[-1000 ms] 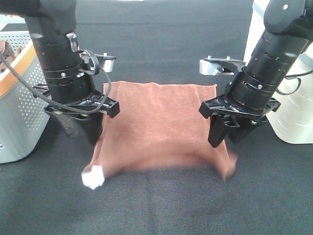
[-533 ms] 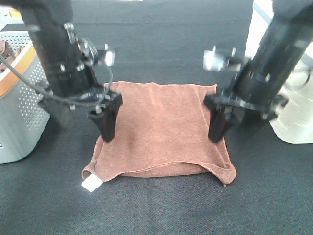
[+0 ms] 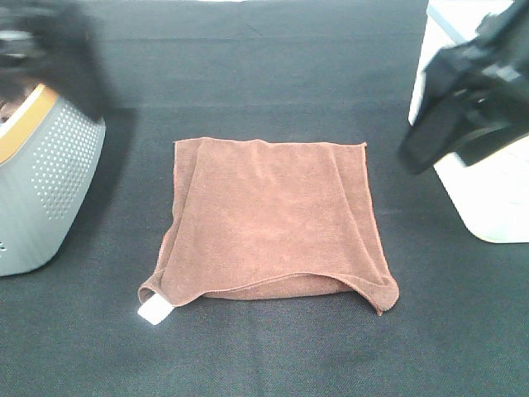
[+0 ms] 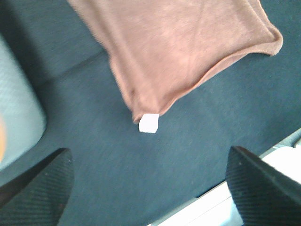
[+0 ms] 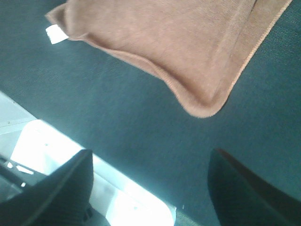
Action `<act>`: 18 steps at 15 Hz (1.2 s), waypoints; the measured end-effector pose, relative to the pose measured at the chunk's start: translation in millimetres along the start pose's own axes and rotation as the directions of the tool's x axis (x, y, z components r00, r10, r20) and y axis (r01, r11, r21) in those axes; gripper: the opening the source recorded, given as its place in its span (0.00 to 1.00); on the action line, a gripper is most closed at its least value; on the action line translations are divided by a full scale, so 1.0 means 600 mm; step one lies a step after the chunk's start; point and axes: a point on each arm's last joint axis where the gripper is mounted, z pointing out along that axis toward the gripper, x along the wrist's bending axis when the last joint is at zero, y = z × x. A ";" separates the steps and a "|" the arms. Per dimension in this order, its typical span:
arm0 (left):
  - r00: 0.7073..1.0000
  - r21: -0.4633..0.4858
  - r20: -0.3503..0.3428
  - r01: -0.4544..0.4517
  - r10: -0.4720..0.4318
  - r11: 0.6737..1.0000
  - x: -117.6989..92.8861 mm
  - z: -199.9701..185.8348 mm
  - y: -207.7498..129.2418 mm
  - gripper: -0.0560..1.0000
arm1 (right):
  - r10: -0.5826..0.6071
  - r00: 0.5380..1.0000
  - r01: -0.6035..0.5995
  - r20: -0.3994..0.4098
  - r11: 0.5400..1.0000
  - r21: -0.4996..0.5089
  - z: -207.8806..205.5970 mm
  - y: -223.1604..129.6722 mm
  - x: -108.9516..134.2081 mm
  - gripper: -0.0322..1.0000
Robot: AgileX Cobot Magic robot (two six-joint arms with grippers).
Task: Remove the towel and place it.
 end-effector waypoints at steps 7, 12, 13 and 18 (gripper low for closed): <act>0.998 -0.111 -0.045 0.049 -0.054 0.993 0.038 -0.052 -0.269 0.84 | -0.042 0.999 0.043 0.021 0.994 -0.095 -0.041 -0.133 0.026 0.67; 0.996 -0.251 -0.088 -0.022 0.000 0.968 0.059 -0.050 -0.374 0.84 | -0.038 0.995 0.039 0.088 0.999 -0.010 0.011 -0.233 0.005 0.67; 0.995 -0.282 -0.097 -0.063 0.037 0.957 0.062 -0.048 -0.394 0.84 | -0.045 0.992 0.045 0.117 0.999 0.000 0.021 -0.257 -0.001 0.67; 0.978 -0.458 -0.133 -0.205 0.162 0.865 0.064 -0.044 -0.421 0.84 | -0.088 0.963 0.157 0.255 0.950 -0.268 0.016 -0.336 -0.007 0.67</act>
